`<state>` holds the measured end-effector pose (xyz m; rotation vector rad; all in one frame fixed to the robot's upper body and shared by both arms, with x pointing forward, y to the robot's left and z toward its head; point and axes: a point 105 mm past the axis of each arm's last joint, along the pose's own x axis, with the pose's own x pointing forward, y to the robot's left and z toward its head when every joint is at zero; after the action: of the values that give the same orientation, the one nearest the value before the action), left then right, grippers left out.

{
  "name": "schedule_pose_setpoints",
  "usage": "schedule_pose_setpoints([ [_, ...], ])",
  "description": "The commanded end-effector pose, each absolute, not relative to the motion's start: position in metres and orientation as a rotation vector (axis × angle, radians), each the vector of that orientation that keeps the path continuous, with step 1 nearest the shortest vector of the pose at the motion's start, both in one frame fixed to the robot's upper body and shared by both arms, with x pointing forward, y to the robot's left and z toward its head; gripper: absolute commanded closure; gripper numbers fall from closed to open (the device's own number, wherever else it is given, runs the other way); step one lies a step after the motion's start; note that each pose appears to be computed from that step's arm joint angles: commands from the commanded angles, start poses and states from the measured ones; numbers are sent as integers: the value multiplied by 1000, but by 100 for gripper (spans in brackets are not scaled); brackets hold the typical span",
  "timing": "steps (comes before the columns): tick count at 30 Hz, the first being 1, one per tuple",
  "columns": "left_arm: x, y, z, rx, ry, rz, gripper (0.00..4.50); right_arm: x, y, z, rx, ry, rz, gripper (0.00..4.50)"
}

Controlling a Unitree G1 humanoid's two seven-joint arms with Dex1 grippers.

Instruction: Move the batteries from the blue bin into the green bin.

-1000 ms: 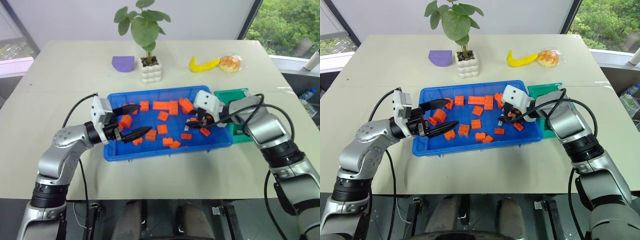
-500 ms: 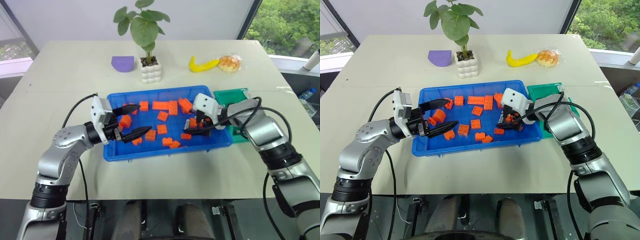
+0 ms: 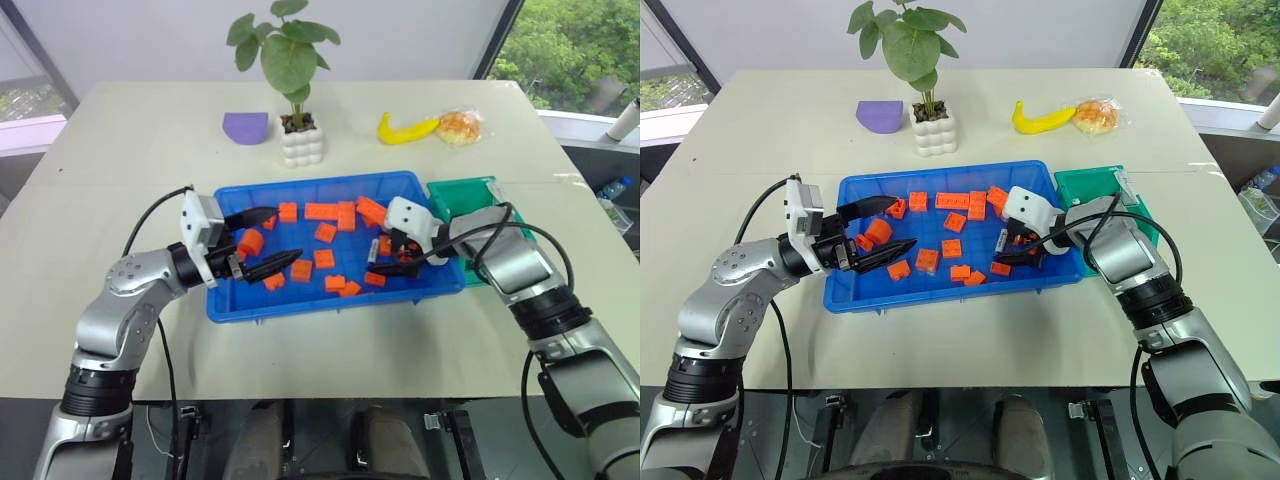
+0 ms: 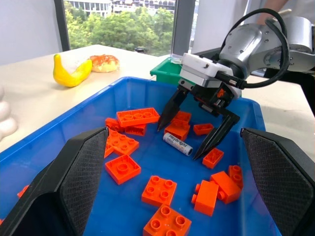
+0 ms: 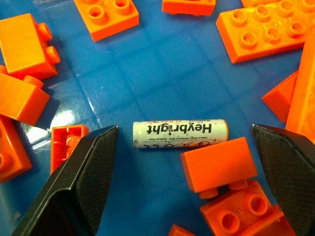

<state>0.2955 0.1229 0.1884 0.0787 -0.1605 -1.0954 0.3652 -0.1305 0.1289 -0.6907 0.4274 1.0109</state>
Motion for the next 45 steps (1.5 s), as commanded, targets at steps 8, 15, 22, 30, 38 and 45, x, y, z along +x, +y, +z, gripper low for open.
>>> schedule_pose_setpoints([
  [8,294,128,196,108,-202,-1068,0,366,-127,130,-704,424,1027,92],
  [15,294,128,196,107,-207,-1066,0,364,-127,129,-702,430,1033,228],
  [22,295,127,197,108,-208,-1069,0,366,-126,138,-709,397,1016,228],
  [30,292,119,203,100,-200,-1165,0,369,-131,199,-738,267,956,228],
  [38,310,108,216,110,-234,-1266,0,364,-175,241,-777,235,798,228],
  [45,328,88,216,73,-261,-1321,0,353,-233,238,-730,307,595,228],
])
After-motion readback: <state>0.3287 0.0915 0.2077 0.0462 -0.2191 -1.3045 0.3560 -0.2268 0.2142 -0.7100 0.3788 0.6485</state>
